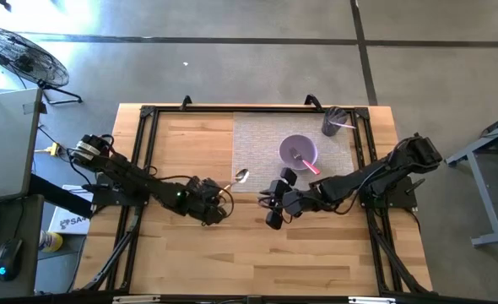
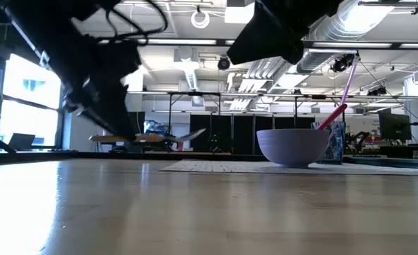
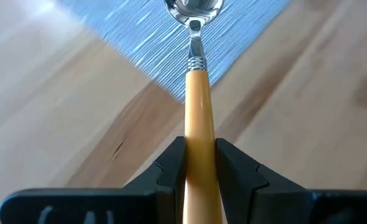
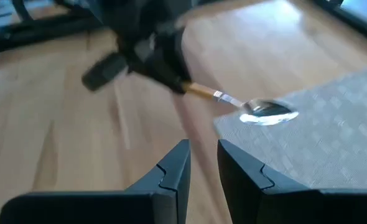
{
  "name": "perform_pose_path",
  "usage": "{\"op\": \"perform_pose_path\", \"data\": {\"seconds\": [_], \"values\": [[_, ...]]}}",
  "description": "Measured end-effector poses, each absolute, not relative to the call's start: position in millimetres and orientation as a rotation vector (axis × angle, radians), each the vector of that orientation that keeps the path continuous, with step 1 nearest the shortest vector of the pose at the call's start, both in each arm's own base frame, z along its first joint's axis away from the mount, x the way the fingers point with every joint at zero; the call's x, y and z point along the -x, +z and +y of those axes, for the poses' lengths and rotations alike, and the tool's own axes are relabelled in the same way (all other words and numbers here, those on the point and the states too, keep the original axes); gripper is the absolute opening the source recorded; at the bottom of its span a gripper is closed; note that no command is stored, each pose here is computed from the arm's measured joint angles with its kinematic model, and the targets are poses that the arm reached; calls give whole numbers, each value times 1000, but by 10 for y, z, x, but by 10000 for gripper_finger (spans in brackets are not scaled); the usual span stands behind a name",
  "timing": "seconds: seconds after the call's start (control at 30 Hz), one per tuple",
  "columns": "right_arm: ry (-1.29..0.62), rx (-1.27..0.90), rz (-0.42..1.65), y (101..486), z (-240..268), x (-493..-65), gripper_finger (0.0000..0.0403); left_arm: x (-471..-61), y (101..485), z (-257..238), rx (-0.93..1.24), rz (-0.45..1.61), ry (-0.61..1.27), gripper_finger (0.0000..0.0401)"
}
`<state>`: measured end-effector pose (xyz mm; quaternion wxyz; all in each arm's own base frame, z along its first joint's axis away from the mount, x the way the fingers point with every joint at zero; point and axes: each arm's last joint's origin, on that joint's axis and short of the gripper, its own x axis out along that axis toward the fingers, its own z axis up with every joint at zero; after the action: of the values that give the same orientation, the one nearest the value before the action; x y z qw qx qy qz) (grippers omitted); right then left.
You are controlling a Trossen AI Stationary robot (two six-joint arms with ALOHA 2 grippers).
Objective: Pick & Place Utensil
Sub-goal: Put the yellow spoon into the purple bowl
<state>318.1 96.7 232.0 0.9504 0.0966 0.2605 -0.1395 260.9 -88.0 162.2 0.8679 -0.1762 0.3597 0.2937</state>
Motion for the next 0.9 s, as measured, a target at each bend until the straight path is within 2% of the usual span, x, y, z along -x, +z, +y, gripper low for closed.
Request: {"op": "perform_pose_path", "data": {"seconds": [0.23, 0.4, 0.7, 0.9], "values": [[-212, -238, 731, 2174, 1252, -2948, 74, -2916, 1988, -758, 338, 720, 532, 68], [-227, -280, 847, 2092, 1441, -2746, 74, -3073, 2159, -521, 318, 699, 523, 76], [-266, -248, 809, 2086, 1643, -2588, 74, -3381, 2409, -101, 329, 663, 407, 79], [-256, -303, 824, 2081, 1703, -2548, 74, -3707, 2543, 148, 336, 680, 322, 77]]}}
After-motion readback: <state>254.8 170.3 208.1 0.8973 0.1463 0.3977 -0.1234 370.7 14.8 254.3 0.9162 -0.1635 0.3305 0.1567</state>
